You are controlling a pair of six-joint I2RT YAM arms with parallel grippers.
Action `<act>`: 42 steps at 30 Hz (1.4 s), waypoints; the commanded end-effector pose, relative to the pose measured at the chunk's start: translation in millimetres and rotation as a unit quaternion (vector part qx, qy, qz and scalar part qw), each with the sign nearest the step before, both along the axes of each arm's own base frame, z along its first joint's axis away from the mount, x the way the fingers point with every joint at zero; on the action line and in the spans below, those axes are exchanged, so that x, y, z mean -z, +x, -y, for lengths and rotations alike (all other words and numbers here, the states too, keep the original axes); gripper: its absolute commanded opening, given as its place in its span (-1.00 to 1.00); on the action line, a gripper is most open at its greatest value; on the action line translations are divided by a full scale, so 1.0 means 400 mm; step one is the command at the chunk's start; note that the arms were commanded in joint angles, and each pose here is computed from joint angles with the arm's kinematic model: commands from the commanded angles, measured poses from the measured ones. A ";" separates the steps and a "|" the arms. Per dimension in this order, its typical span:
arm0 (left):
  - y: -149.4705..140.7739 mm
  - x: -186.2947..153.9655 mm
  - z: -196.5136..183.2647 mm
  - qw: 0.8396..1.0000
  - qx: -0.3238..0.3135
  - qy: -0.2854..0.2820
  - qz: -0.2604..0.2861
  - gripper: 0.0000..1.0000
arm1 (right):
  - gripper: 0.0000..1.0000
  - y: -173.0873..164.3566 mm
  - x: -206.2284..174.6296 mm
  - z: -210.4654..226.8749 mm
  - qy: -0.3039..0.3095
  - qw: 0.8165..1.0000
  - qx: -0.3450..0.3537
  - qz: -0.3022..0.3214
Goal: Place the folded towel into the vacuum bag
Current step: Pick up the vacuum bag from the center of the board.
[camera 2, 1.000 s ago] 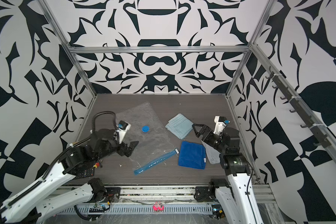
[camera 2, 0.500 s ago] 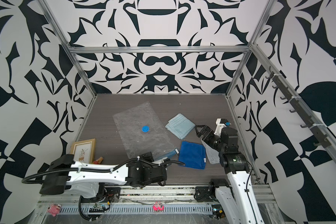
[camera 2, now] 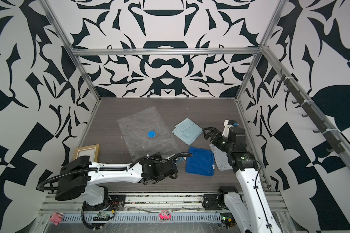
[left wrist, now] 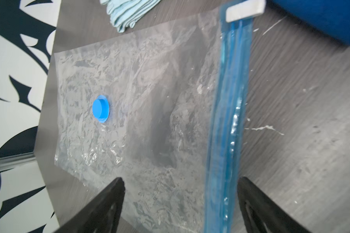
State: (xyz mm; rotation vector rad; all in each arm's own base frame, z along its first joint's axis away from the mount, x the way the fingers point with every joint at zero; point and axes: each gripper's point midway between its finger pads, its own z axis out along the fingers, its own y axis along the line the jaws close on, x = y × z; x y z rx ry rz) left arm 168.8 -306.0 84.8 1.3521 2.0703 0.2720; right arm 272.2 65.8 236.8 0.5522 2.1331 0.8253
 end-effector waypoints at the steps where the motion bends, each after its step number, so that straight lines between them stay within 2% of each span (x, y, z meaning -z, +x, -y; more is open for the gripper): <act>1: -0.029 0.025 0.024 0.998 0.041 -0.005 -0.037 0.82 | 0.98 0.014 -0.057 0.001 -0.012 0.999 -0.008 0.037; 13: 0.009 0.067 0.035 0.998 0.048 0.031 -0.022 0.72 | 0.98 0.013 -0.057 0.005 -0.014 0.999 -0.008 0.037; 17: 0.039 0.070 0.031 0.999 0.036 0.039 -0.001 0.53 | 0.98 0.011 -0.063 0.007 -0.017 0.999 -0.008 0.040; 28: 0.073 0.091 0.041 0.999 0.033 0.041 0.013 0.30 | 0.98 0.005 -0.071 0.011 -0.023 0.999 -0.008 0.043; 32: 0.084 0.094 0.052 0.999 0.029 0.038 0.017 0.14 | 0.98 -0.001 -0.071 0.013 -0.024 0.999 -0.006 0.044; 35: 0.100 0.081 0.065 0.999 0.022 0.029 0.028 -0.19 | 0.98 -0.004 -0.072 0.015 -0.024 0.999 -0.005 0.044; 40: 0.138 0.042 0.062 1.000 -0.008 -0.007 0.012 -0.99 | 0.98 -0.011 -0.075 0.014 -0.024 0.999 -0.006 0.045; 42: 0.159 0.009 0.047 0.999 -0.030 -0.035 -0.001 -1.00 | 0.98 -0.015 -0.083 0.013 -0.027 0.998 -0.009 0.049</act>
